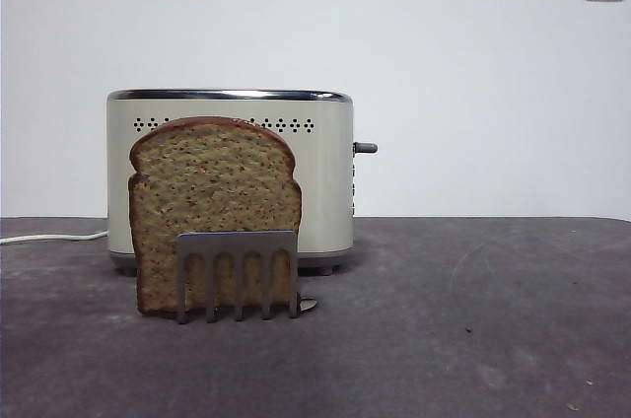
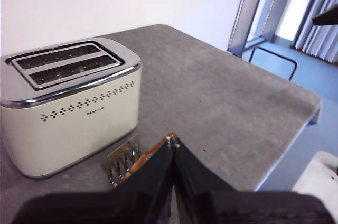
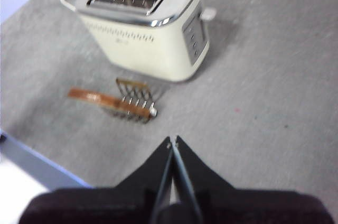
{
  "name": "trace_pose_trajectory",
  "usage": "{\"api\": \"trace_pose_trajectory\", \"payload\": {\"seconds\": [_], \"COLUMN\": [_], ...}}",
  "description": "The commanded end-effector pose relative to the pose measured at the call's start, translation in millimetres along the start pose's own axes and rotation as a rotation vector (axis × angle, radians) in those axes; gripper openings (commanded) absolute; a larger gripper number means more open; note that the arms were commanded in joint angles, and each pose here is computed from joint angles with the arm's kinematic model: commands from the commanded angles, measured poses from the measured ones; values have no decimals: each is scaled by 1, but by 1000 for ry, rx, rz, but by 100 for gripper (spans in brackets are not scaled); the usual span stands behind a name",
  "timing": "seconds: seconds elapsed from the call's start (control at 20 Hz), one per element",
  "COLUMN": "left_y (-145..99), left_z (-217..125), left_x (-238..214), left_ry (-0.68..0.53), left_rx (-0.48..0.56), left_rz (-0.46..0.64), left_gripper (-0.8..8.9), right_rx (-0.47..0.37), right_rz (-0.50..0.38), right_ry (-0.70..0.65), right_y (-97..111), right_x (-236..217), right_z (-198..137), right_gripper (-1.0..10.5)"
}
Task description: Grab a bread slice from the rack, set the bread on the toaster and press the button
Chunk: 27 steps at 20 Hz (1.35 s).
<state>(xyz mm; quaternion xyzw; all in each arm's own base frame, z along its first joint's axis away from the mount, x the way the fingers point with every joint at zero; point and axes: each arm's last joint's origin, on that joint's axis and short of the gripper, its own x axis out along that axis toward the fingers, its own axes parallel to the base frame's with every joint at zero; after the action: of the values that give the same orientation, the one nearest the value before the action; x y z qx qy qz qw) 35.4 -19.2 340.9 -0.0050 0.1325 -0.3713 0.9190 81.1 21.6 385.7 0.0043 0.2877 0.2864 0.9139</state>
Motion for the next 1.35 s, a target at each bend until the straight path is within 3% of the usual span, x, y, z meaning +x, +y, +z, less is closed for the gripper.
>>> {"api": "trace_pose_trajectory", "payload": {"seconds": [0.05, 0.25, 0.3, 0.45, 0.5, 0.85, 1.35], "left_y": [-1, -1, -1, 0, 0, 7, 25], "left_z": [1, 1, 1, 2, 3, 22, 63], "left_x": [-1, -1, -1, -1, 0, 15, 95], "left_ry": [-2, -2, -3, -4, -7, 31, 335], "left_rx": [53, 53, 53, 60, 70, 163, 330], "left_rz": [-3, -3, -3, 10, 17, -95, -177], "left_gripper": [-6, 6, 50, 420, 491, 503, 503], "right_rx": [-28, -29, -29, -29, -29, -27, -16], "right_rz": [13, 18, 18, 18, 18, 19, 22], "right_ry": [10, 15, 15, 15, 15, 20, 42], "right_y": [1, 1, 1, 2, 2, 1, -2], "right_x": [1, 1, 1, 1, 1, 2, 8], "right_z": [0, -1, -1, -1, -1, 0, 2], "right_gripper": [-12, -12, -12, -12, -12, -11, -12]}}
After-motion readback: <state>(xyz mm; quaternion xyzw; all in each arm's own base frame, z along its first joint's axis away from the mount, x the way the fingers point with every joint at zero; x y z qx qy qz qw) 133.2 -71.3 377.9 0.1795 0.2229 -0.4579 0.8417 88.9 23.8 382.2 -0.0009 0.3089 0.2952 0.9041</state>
